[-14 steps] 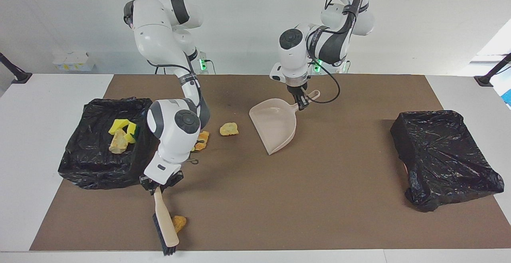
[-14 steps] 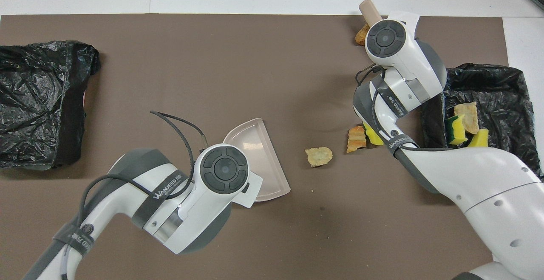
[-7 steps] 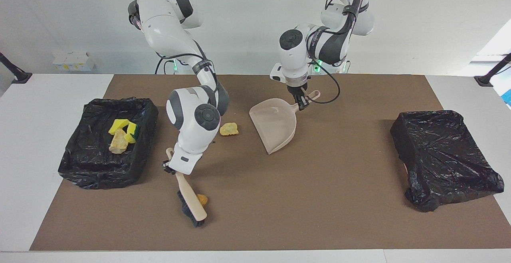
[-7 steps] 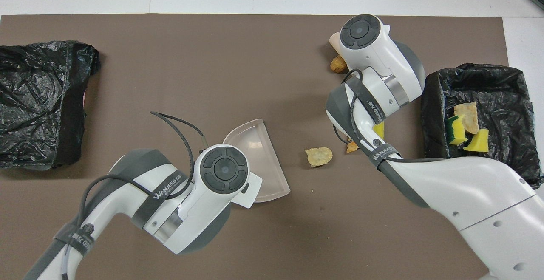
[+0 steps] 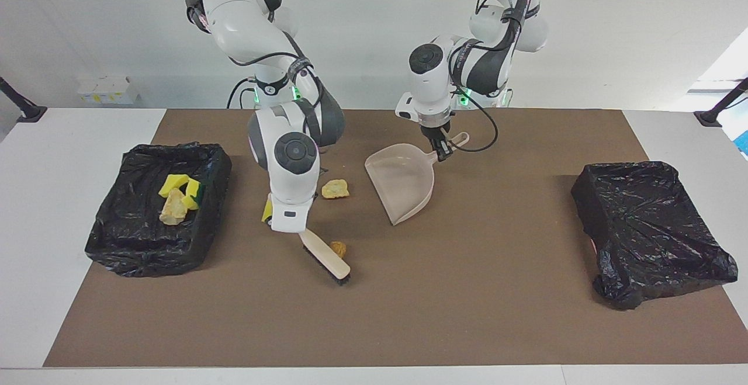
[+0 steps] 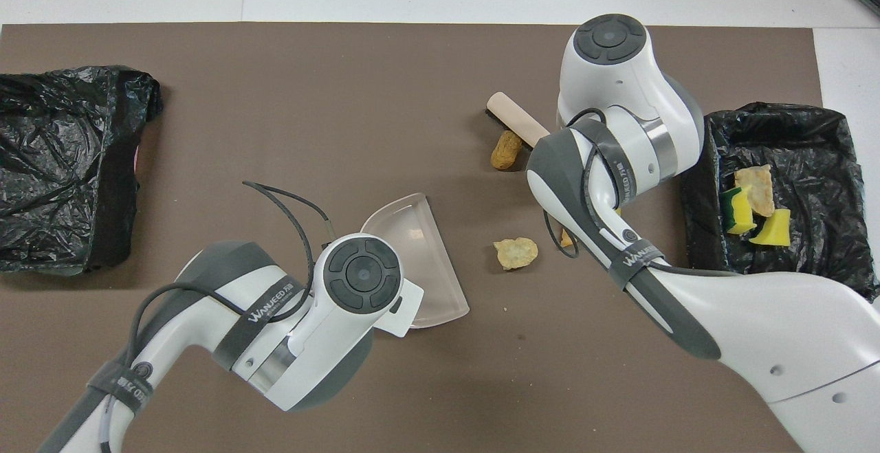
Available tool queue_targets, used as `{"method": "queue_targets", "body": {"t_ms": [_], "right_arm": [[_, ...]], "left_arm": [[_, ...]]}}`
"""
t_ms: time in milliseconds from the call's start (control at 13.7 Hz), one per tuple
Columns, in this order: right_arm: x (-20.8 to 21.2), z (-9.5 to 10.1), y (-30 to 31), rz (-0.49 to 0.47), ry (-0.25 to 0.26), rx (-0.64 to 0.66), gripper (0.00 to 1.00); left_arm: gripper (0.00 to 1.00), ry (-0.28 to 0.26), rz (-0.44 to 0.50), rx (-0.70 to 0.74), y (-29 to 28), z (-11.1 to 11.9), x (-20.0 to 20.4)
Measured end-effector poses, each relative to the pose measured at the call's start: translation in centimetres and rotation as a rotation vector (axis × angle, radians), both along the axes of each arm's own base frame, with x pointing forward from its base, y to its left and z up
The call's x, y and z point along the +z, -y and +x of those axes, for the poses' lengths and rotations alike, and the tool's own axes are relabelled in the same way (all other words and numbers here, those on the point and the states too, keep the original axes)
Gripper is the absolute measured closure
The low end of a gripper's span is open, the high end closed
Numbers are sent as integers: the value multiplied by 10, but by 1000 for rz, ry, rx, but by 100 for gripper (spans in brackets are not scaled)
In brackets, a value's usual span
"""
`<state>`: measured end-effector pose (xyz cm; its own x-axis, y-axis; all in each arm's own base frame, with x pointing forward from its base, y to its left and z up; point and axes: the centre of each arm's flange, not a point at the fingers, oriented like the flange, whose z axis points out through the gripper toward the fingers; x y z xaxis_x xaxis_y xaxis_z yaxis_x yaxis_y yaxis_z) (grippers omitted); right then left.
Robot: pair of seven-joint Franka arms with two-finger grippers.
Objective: Sweep and dump trash in bin
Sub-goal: 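Sweep the bread crusts toward the dustpan with the right gripper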
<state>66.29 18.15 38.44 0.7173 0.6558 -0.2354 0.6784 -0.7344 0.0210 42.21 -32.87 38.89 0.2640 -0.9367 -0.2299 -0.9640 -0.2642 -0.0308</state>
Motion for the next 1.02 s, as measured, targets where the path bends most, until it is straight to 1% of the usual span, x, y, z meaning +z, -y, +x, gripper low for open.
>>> {"method": "queue_targets", "body": {"t_ms": [146, 293, 366, 439, 585, 658, 804, 1024], "right_arm": [[23, 0, 23, 0, 9, -41, 74], [40, -3, 63, -24, -10, -121, 74], [42, -7, 82, -36, -25, -160, 74], [39, -12, 98, -48, -41, -194, 74], [22, -30, 119, -83, -82, -273, 74], [14, -41, 120, -105, -86, -320, 74], [-5, -68, 108, -145, -47, -416, 74], [-32, -114, 97, -156, 34, -464, 74]], "left_arm": [[68, 0, 0, 1, -1, 0, 0], [68, 0, -1, 5, -1, 1, 0], [68, 2, -3, 7, -2, 2, 0], [68, 5, -5, 9, -2, 3, 0], [68, 7, -7, 16, -5, 5, -1], [68, 6, -7, 18, -6, 5, -1], [68, 2, -2, 29, -6, 4, -6], [68, -1, 2, 35, -7, 3, -9]]}}
